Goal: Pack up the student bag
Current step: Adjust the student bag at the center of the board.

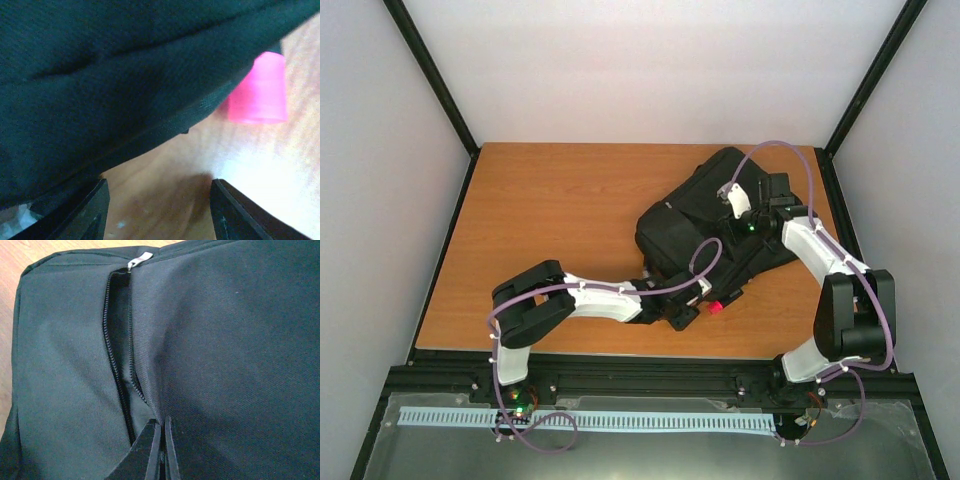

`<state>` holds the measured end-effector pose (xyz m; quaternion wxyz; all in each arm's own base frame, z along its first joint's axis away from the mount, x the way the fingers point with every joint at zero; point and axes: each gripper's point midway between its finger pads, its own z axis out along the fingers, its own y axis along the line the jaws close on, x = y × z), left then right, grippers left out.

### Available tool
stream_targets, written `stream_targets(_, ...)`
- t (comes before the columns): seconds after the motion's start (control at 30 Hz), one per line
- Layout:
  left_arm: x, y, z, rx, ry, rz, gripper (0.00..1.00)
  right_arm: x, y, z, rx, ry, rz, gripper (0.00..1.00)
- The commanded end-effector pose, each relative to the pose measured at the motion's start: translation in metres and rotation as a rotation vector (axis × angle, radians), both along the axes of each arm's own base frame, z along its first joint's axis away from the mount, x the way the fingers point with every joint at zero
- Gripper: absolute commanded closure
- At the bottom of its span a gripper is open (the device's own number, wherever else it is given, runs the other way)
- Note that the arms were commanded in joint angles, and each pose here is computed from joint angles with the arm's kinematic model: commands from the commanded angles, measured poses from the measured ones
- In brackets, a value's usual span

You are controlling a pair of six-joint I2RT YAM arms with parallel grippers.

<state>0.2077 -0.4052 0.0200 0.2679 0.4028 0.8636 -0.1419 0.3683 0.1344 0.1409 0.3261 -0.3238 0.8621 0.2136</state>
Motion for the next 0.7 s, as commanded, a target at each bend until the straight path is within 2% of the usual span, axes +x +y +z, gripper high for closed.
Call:
stream_targets(0.0,0.036,0.023,-0.004,0.092,-0.114,0.148,0.40,0.003,-0.002,-0.002,0.011,0.015,-0.002,0.97)
stream_targets(0.07,0.047,0.029,-0.001,0.084,-0.110,0.184,0.39,0.003,-0.001,-0.004,0.022,0.025,0.000,0.97)
stream_targets(0.13,0.047,0.024,0.006,0.038,-0.093,0.154,0.40,0.003,0.002,-0.006,0.035,0.043,0.005,0.97)
stream_targets(0.27,0.014,-0.001,0.026,-0.100,-0.026,-0.032,0.41,0.004,0.002,-0.009,0.037,0.056,0.000,0.97)
stream_targets(0.47,-0.037,-0.028,0.047,-0.187,0.003,-0.236,0.44,0.007,-0.001,-0.011,0.024,0.062,-0.017,0.97)
stream_targets(0.57,-0.045,-0.040,0.049,-0.198,0.001,-0.273,0.46,0.007,-0.001,-0.011,0.024,0.061,-0.017,0.97)
stream_targets(0.67,-0.034,-0.048,0.045,-0.174,-0.023,-0.231,0.46,0.007,-0.001,-0.010,0.024,0.059,-0.018,0.97)
